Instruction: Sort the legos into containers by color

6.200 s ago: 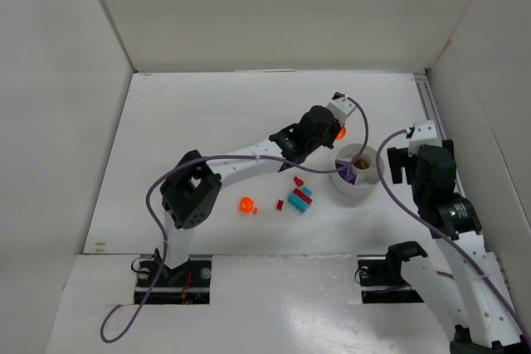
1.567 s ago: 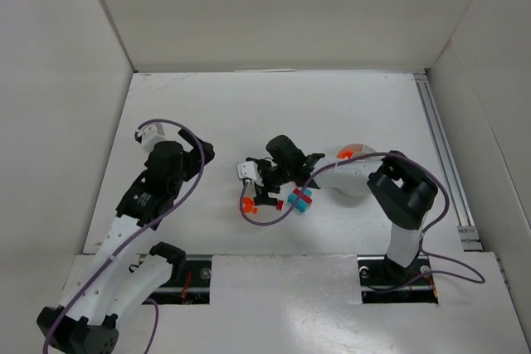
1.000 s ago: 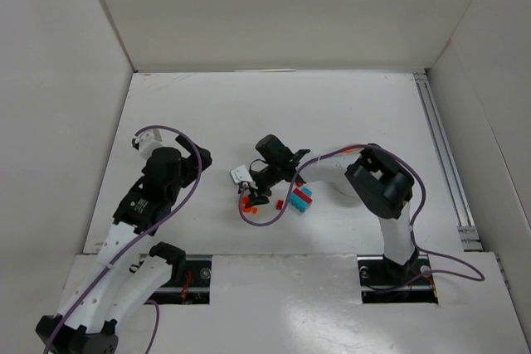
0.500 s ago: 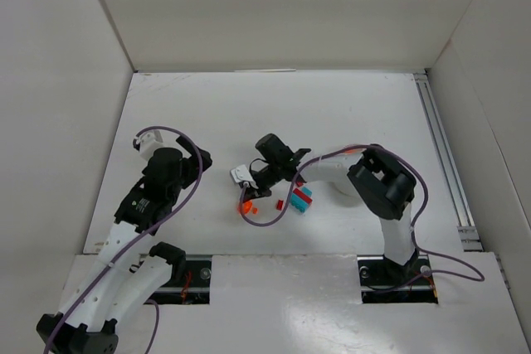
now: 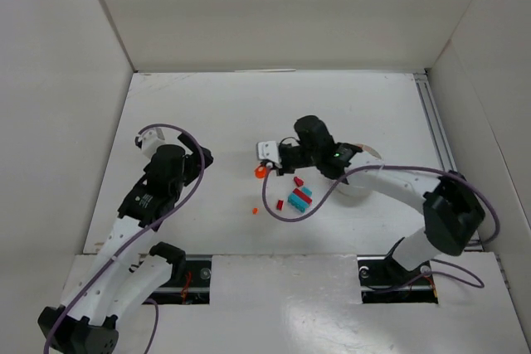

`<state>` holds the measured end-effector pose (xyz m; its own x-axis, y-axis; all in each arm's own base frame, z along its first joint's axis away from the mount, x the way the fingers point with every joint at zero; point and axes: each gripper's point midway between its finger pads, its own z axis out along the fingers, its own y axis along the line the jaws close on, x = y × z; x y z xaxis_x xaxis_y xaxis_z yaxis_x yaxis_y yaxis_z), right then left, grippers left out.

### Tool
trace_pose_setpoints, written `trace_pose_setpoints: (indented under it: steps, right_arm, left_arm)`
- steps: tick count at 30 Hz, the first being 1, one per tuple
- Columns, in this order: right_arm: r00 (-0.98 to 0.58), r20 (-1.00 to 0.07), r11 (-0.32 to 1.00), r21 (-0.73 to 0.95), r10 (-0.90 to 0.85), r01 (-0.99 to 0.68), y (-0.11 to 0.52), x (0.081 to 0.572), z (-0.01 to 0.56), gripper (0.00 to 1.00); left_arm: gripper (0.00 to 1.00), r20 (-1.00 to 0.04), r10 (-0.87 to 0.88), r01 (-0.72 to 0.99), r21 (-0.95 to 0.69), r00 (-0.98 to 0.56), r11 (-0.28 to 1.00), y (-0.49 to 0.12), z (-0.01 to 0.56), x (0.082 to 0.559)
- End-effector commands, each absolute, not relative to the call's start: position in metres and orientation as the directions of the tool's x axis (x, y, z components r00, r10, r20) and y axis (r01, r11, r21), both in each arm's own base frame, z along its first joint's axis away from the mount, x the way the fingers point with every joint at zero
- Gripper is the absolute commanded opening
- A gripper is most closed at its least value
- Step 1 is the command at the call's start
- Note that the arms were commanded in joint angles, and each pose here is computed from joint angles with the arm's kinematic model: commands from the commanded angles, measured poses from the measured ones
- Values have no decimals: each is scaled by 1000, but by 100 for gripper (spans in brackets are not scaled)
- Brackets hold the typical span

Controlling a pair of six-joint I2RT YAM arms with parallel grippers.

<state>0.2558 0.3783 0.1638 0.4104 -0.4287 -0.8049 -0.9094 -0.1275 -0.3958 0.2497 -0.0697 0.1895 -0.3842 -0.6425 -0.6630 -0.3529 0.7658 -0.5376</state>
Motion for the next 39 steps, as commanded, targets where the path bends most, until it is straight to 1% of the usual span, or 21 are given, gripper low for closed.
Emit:
trace_pose_setpoints:
  steps: [1, 3, 4, 7, 13, 18, 23, 24, 27, 30, 34, 37, 39]
  right_arm:
    - [355, -792, 144, -479, -496, -866, 315, 302, 202, 0]
    - [289, -771, 265, -503, -567, -822, 268, 322, 208, 0]
    - [275, -764, 315, -525, -584, -791, 247, 322, 218, 0]
    - [161, -735, 414, -534, -659, -737, 191, 336, 215, 0]
    - [-3, -662, 491, -553, -749, -674, 128, 349, 193, 0]
    - [-108, -659, 568, -540, -745, -621, 96, 353, 181, 0]
    - [-154, -660, 597, -523, -735, -609, 87, 354, 168, 0]
    - [-143, -666, 599, -531, -732, -599, 88, 357, 169, 0]
    - [-150, -682, 607, -501, -716, -617, 95, 363, 159, 2]
    - [-162, -677, 601, -485, -718, -636, 97, 363, 149, 2]
    - [-155, -672, 588, -484, -724, -648, 99, 364, 146, 5]
    - [-139, -681, 587, -488, -719, -646, 99, 360, 151, 10]
    - [-125, -690, 582, -483, -713, -654, 102, 357, 153, 18]
  left_arm:
    - [99, -677, -644, -336, -551, -357, 764, -72, 192, 261]
    - [99, -676, -641, -309, -562, -363, 767, -78, 194, 267]
    - [99, -676, -626, -303, -548, -389, 780, -82, 187, 268]
    - [99, -672, -619, -279, -554, -406, 784, -89, 186, 275]
    - [99, -675, -585, -251, -533, -450, 808, -99, 176, 284]
    - [99, -674, -571, -260, -513, -468, 818, -100, 170, 287]
    - [99, -670, -562, -246, -512, -485, 823, -105, 171, 292]
    - [99, -670, -561, -246, -511, -486, 823, -106, 170, 294]
    - [99, -672, -555, -233, -512, -491, 827, -109, 172, 296]
    - [99, -669, -552, -238, -507, -498, 829, -109, 168, 297]
    - [99, -667, -550, -242, -502, -503, 830, -109, 166, 297]
    - [99, -667, -550, -242, -502, -503, 830, -109, 166, 297]
    - [99, -667, -550, -242, -502, -503, 830, -109, 166, 297]
